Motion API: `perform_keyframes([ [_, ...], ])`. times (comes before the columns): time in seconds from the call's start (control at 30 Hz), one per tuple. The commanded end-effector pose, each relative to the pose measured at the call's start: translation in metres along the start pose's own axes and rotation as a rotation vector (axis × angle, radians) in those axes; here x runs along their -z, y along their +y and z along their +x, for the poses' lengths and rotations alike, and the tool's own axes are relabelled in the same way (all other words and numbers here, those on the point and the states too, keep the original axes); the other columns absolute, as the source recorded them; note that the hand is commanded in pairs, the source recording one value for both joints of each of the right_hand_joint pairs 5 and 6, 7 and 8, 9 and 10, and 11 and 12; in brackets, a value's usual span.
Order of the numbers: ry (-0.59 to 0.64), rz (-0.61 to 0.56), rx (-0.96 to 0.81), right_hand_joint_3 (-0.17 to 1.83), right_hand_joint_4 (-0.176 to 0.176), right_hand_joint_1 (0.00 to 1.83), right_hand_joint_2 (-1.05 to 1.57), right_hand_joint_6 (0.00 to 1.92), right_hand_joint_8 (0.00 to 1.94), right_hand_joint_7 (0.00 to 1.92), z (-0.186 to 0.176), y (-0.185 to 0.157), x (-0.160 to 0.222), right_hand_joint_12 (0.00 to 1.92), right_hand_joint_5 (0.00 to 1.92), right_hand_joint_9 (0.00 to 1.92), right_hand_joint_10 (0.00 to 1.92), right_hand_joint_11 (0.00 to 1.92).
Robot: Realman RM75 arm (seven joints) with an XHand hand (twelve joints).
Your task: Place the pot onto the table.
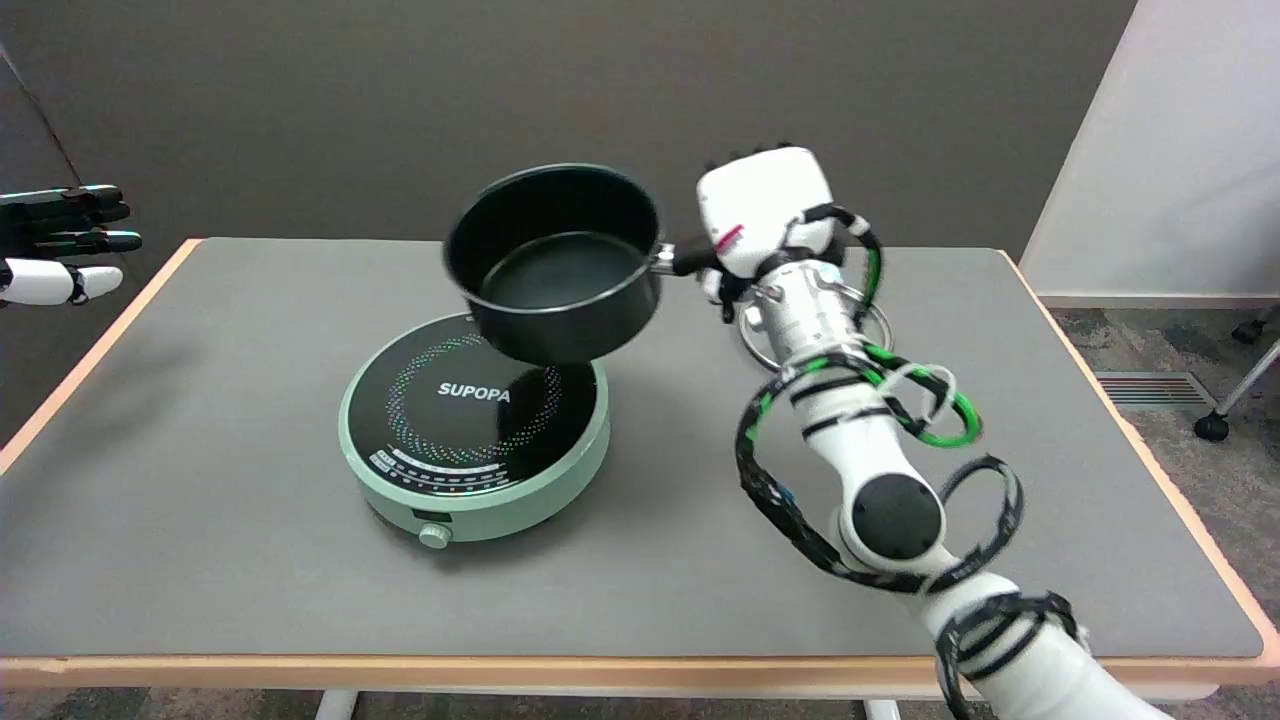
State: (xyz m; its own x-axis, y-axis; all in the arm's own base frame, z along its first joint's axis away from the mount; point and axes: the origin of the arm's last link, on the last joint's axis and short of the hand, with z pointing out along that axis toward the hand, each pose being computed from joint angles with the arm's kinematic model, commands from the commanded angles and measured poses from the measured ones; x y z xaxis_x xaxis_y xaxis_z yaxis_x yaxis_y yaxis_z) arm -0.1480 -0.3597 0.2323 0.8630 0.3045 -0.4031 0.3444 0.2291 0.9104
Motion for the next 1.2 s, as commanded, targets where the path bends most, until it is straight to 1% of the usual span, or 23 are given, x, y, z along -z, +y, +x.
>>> perform_keyframes([
  [0.03, 0.049, -0.272, 0.243, 0.68, -0.085, 0.94, 0.98, 1.72, 1.72, 1.72, -0.003, 0.067, 0.072, 1.72, 1.72, 1.72, 1.72, 1.72],
  [0.17, 0.015, -0.361, 0.277, 0.71, -0.085, 0.95, 0.96, 1.71, 1.71, 1.71, -0.012, 0.086, 0.087, 1.71, 1.71, 1.71, 1.71, 1.71],
  [0.23, -0.001, -0.386, 0.290, 0.73, -0.086, 0.95, 0.95, 1.71, 1.71, 1.71, -0.015, 0.092, 0.094, 1.71, 1.71, 1.71, 1.71, 1.71],
  [0.53, -0.129, -0.442, 0.319, 0.76, -0.088, 0.95, 0.93, 1.69, 1.69, 1.69, -0.037, 0.106, 0.135, 1.69, 1.69, 1.69, 1.69, 1.69],
  [0.73, -0.207, -0.454, 0.322, 0.78, -0.088, 0.95, 0.92, 1.68, 1.68, 1.68, -0.051, 0.108, 0.158, 1.68, 1.68, 1.68, 1.68, 1.68],
  [0.9, -0.235, -0.462, 0.335, 0.79, -0.088, 0.96, 0.92, 1.68, 1.68, 1.68, -0.055, 0.105, 0.172, 1.68, 1.68, 1.68, 1.68, 1.68],
  [1.03, -0.254, -0.503, 0.355, 0.80, -0.088, 0.96, 0.91, 1.68, 1.68, 1.68, -0.058, 0.107, 0.184, 1.68, 1.68, 1.68, 1.68, 1.68],
  [1.2, -0.272, -0.517, 0.361, 0.80, -0.088, 0.96, 0.90, 1.68, 1.68, 1.68, -0.062, 0.102, 0.192, 1.68, 1.68, 1.68, 1.68, 1.68],
])
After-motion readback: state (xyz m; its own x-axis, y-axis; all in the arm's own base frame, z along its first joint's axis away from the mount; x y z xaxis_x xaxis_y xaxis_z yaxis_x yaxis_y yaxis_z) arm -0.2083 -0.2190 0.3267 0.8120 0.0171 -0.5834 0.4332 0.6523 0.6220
